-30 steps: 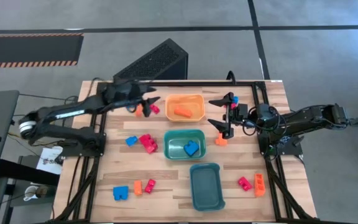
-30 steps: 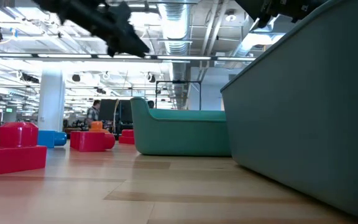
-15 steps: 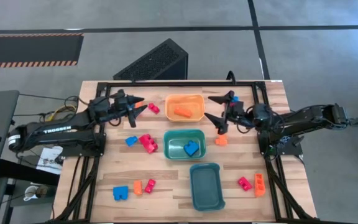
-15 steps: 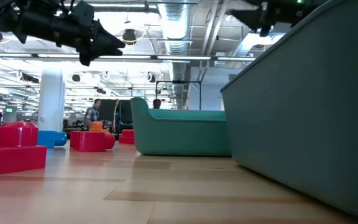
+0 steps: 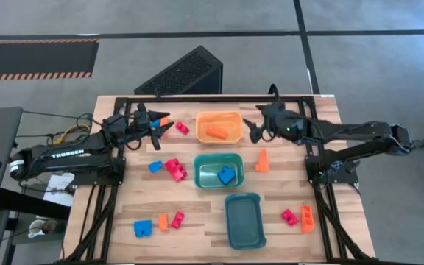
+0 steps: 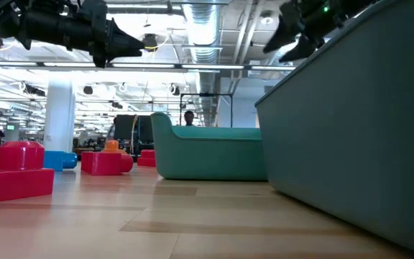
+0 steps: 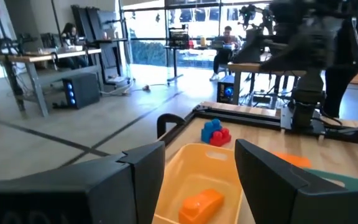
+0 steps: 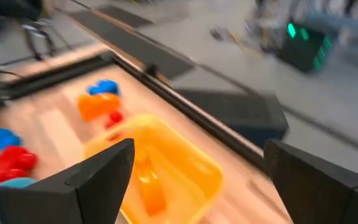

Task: Sort & place blocks by color
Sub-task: Put the red game piece into the blue bin, then put the orange game piece into the orange bin

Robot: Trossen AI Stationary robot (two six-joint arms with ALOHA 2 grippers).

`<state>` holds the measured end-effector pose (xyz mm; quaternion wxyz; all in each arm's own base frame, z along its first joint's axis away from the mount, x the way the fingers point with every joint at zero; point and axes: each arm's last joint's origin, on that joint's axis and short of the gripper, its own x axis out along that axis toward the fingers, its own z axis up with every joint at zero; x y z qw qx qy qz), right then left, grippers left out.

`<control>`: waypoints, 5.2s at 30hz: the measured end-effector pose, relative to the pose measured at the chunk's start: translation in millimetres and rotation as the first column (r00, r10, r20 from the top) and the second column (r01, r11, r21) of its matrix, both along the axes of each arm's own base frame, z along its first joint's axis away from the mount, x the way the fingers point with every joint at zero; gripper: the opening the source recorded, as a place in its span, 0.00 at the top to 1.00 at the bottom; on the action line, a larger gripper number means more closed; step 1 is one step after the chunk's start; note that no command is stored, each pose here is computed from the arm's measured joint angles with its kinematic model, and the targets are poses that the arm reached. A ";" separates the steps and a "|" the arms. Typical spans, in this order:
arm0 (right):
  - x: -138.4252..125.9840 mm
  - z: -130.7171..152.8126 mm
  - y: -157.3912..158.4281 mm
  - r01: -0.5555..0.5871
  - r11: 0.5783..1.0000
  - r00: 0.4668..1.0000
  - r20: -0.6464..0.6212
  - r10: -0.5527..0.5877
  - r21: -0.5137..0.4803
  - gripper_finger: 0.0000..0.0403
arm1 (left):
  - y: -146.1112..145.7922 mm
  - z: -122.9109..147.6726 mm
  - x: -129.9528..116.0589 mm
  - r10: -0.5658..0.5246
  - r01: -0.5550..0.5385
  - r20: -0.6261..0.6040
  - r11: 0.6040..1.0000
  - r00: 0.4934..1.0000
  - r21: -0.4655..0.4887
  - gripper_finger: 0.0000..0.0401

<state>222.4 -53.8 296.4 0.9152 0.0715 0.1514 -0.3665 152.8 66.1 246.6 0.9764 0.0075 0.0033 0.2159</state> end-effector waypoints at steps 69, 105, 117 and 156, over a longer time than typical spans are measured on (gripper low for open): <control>-7.5 -155.3 -101.8 0.585 0.636 0.785 -0.548 -0.288 0.503 0.06 | -2.9 -0.7 1.1 -0.107 0.107 -0.016 0.994 0.994 0.009 0.55; -2.6 -43.9 61.9 -0.311 0.761 0.903 -0.073 0.424 0.569 0.71 | -3.6 -1.5 1.3 -0.132 0.131 -0.009 0.991 0.991 -0.025 0.55; 12.9 -55.5 182.3 -0.533 0.655 0.804 0.078 0.590 0.535 0.71 | -29.7 -3.8 9.1 -0.358 0.358 0.026 0.921 0.933 -0.155 0.55; 61.2 -33.9 204.4 -0.670 0.729 0.693 0.233 0.683 -0.142 0.28 | -91.1 -18.8 8.3 -0.348 0.351 0.048 0.927 0.936 -0.132 0.55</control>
